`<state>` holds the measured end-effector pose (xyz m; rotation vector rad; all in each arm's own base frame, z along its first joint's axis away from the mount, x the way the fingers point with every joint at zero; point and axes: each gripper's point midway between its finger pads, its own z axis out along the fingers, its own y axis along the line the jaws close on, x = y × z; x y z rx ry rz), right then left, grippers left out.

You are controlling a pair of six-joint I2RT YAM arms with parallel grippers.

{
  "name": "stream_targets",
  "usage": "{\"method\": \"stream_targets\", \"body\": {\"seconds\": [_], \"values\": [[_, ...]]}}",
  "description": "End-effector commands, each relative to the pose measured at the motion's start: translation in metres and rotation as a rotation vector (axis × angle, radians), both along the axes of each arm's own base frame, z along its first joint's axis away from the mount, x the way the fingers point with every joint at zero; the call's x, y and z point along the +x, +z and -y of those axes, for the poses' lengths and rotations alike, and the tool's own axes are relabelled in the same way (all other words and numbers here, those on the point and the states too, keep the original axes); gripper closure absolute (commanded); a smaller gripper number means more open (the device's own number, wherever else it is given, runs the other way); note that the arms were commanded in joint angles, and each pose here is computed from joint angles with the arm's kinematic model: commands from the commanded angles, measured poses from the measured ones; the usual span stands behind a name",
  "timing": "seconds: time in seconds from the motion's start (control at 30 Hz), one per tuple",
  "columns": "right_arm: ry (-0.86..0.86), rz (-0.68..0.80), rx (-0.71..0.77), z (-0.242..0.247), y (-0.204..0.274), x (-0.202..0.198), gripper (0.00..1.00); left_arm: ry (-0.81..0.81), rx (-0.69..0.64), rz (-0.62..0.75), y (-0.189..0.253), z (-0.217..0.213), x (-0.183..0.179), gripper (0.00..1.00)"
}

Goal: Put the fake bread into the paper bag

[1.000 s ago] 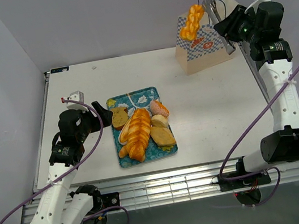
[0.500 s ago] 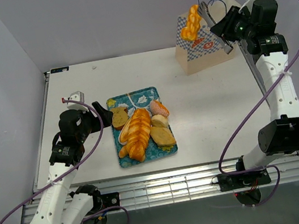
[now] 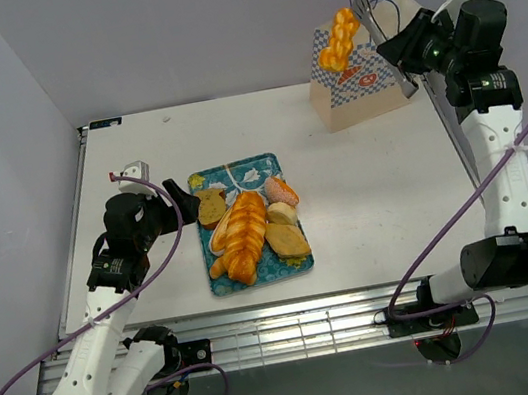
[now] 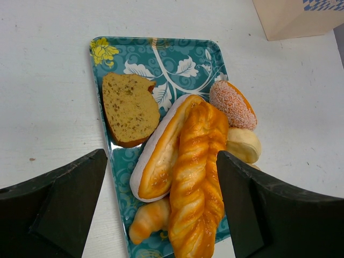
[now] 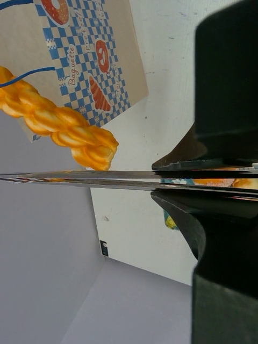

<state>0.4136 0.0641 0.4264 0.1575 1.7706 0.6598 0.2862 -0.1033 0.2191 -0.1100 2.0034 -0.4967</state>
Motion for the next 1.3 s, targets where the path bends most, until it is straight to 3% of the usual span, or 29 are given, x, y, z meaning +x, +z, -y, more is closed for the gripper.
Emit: {"method": "stream_targets", "body": {"seconds": [0.0,0.3,0.63,0.9,1.27], "values": [[0.037,0.041,0.018,-0.005,0.019,0.011,0.89,-0.015,-0.013,0.025,0.005,0.003,-0.001,0.07],[0.081,-0.056,0.027,-0.008,-0.004,0.055,0.92,-0.013,-0.01,0.026,0.006,0.003,0.0,0.07],[0.018,-0.129,-0.02,0.007,-0.033,0.105,0.92,-0.012,-0.009,0.021,0.004,0.002,0.0,0.07],[-0.085,-0.221,-0.076,0.026,-0.08,0.101,0.92,-0.012,-0.008,0.02,0.004,0.002,0.0,0.07],[-0.109,-0.248,-0.115,0.032,-0.097,0.084,0.92,-0.015,-0.009,0.02,0.004,0.003,0.0,0.07]]}}
